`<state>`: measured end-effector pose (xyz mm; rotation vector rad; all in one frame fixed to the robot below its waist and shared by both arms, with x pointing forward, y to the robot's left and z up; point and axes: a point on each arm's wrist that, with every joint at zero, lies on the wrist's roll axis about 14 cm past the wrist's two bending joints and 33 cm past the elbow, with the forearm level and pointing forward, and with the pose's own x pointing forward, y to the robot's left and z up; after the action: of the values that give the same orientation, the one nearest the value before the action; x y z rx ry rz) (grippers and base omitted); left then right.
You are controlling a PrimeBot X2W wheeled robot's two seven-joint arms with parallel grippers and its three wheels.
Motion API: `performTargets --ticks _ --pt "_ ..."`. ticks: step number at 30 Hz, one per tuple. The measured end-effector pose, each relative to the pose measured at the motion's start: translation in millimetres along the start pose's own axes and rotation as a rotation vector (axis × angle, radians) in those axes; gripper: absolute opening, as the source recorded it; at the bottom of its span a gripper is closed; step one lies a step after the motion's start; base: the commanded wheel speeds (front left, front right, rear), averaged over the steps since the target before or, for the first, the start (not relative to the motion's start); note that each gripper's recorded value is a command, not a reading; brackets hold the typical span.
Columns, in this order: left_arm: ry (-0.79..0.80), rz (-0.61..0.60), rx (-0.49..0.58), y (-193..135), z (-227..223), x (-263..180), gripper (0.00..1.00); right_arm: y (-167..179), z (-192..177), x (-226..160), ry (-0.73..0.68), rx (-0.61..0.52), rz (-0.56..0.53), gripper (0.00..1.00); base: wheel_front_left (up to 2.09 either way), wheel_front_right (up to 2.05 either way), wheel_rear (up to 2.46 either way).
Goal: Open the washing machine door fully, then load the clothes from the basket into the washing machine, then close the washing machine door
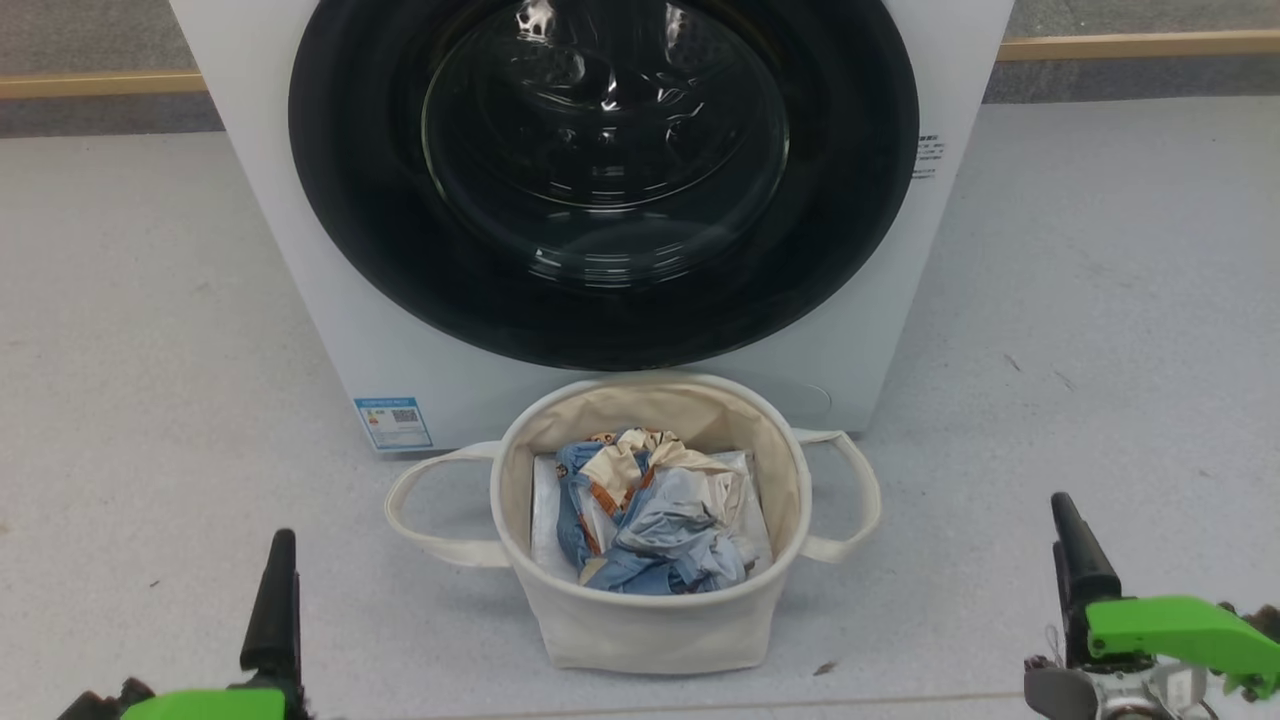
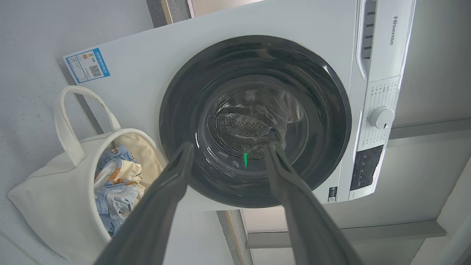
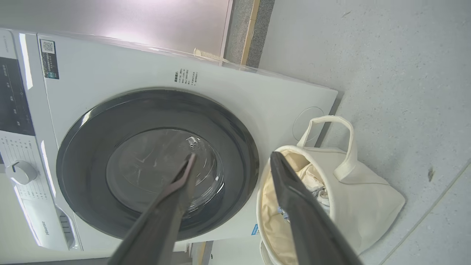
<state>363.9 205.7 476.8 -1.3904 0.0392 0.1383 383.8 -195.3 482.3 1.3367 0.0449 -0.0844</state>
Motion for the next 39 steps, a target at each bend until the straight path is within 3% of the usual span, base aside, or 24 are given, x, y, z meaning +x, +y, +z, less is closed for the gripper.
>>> performTargets --ticks 21,25,39 --pt "-0.028 -0.118 0.416 -45.7 -6.2 6.0 1.0 51.8 -25.7 16.5 0.043 -0.403 0.165 1.0 0.0 0.0 0.0" --pt "-0.039 -0.137 0.552 -53.5 -9.7 8.4 1.0 62.6 -31.7 19.5 0.051 -0.497 0.206 1.0 0.0 0.0 0.0" --pt "-0.039 -0.085 0.801 -39.8 -17.0 7.8 1.0 68.8 -49.7 19.1 0.076 -0.74 0.266 1.0 0.0 0.0 0.0"
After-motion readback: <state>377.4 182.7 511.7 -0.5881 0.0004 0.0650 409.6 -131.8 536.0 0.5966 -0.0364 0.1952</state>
